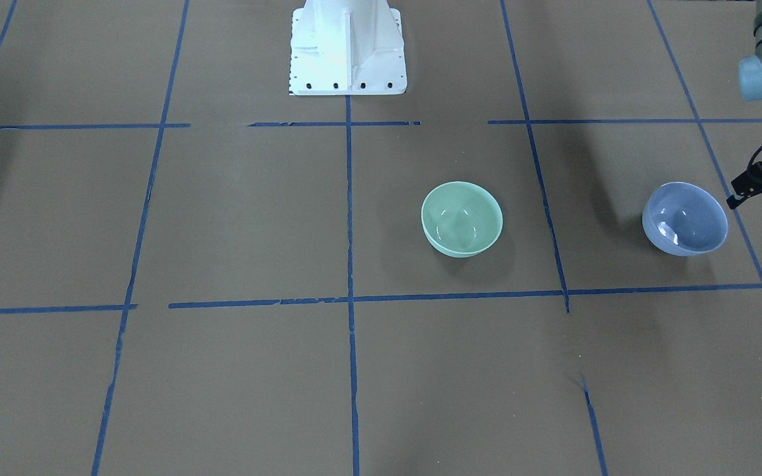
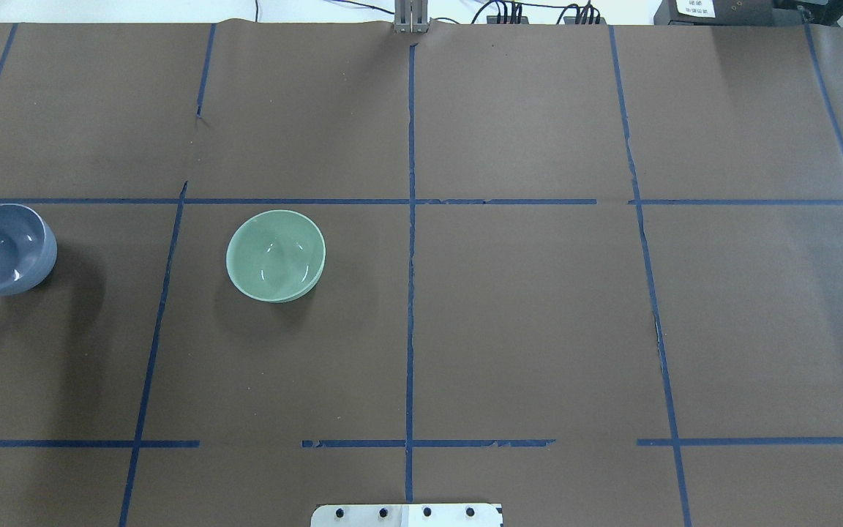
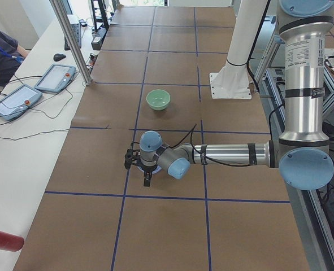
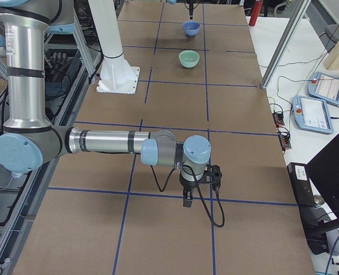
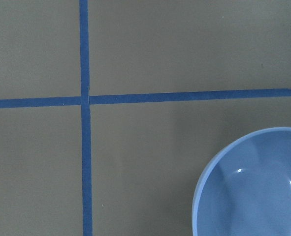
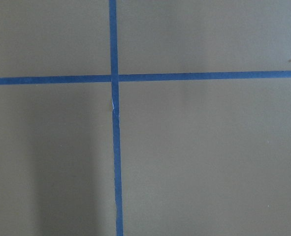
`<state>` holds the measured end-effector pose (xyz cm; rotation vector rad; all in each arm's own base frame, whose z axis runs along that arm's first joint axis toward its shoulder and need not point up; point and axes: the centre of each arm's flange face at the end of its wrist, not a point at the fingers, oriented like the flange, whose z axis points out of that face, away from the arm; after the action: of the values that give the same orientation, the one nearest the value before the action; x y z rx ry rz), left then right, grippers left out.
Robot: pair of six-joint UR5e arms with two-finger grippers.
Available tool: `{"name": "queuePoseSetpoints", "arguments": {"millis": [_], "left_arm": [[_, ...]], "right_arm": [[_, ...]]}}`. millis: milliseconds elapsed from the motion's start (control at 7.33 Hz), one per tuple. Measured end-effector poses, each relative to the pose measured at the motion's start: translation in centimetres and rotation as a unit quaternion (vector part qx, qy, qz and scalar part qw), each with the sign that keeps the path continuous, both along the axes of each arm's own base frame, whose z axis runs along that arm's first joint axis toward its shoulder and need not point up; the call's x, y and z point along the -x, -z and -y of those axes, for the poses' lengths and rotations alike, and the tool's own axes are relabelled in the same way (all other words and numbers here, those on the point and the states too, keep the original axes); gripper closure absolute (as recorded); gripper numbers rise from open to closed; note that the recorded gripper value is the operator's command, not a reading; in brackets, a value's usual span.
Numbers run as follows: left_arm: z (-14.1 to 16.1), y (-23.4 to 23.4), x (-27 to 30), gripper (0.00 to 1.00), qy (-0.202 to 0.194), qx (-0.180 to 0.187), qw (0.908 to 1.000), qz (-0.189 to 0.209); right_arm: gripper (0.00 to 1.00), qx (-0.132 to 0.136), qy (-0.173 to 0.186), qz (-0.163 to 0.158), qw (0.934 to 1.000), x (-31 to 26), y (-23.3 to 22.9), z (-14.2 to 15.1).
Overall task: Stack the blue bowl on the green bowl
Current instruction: 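Lower the left gripper onto the rim of the pale blue bowl and grasp it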
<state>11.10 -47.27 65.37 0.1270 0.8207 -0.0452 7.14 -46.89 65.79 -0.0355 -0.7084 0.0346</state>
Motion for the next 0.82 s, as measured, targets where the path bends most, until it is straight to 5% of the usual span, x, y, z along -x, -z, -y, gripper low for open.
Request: {"name": "queuePoseSetpoints", "arguments": {"millis": [136, 818], "left_arm": [[0.0, 0.2, -1.0, 0.99, 0.004, 0.01, 0.9999, -0.002], [0.1, 1.6, -1.8, 1.0, 0.006, 0.014, 0.9998, -0.011]], "right_arm": [[0.0, 0.0, 0.0, 0.0, 1.0, 0.0, 0.0, 0.0], [0.0, 0.0, 0.0, 0.0, 1.0, 0.0, 0.0, 0.0]]}}
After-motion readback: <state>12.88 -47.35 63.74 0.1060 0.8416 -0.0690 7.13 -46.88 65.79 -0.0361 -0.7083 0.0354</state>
